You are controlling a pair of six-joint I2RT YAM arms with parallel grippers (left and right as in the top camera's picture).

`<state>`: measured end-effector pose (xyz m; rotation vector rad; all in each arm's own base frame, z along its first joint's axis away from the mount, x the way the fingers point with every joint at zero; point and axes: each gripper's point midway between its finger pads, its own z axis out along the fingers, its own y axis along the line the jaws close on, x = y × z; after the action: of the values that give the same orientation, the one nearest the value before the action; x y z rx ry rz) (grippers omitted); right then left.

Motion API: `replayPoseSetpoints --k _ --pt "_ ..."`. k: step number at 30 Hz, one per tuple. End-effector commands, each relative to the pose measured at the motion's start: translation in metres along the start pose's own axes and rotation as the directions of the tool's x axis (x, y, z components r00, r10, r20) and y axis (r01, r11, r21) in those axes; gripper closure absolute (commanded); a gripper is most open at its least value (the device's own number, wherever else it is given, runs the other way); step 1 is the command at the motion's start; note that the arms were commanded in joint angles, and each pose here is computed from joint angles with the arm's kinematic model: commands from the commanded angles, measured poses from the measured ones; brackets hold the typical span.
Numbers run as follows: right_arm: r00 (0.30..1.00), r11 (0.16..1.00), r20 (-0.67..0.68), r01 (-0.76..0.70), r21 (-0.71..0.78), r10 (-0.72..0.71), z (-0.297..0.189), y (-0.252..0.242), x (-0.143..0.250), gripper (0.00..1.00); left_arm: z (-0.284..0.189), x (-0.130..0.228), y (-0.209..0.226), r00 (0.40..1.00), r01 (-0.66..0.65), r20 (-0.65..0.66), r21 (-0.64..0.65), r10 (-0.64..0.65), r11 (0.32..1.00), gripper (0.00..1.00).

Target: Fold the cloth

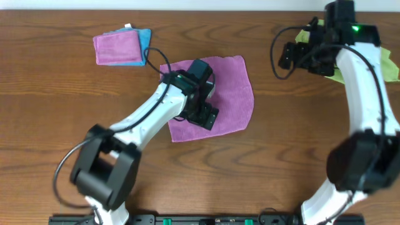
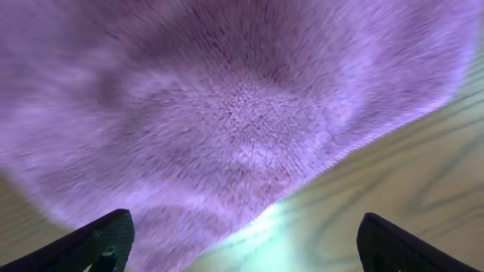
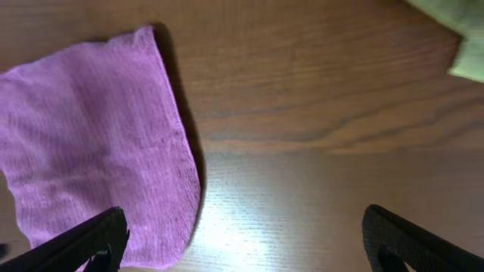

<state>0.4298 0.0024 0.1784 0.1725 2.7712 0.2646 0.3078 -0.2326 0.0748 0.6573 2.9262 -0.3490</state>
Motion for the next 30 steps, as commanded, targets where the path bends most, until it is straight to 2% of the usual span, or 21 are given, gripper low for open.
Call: replayPoseSetpoints --k 1,6,14,19,30 --pt "0.997 0.998 0.052 0.052 0.022 -0.053 -0.021 0.0 0.014 0.01 -0.047 -0.014 0.0 0.991 0.014 0.134 -0.06 -0.006 0.998 0.05" --pt "0.99 0.997 0.125 0.069 0.02 -0.071 -0.028 -0.002 0.046 0.01 -0.067 0.003 0.012 0.989 0.077 0.138 -0.117 -0.061 0.99 0.05" --pt "0.986 0.995 0.149 0.084 -0.061 -0.074 -0.001 0.003 0.082 0.01 -0.027 0.049 0.027 0.976 0.217 0.054 -0.141 -0.211 0.966 0.05" --pt "0.991 0.982 0.116 0.089 -0.167 -0.07 0.03 0.014 0.093 0.01 -0.023 0.058 0.038 0.957 0.29 0.069 -0.135 -0.283 0.948 0.05" --pt "0.997 0.928 -0.05 0.039 -0.371 -0.062 0.092 0.037 0.112 0.01 -0.007 0.062 0.054 0.908 0.407 0.069 0.082 -0.412 0.91 0.05"
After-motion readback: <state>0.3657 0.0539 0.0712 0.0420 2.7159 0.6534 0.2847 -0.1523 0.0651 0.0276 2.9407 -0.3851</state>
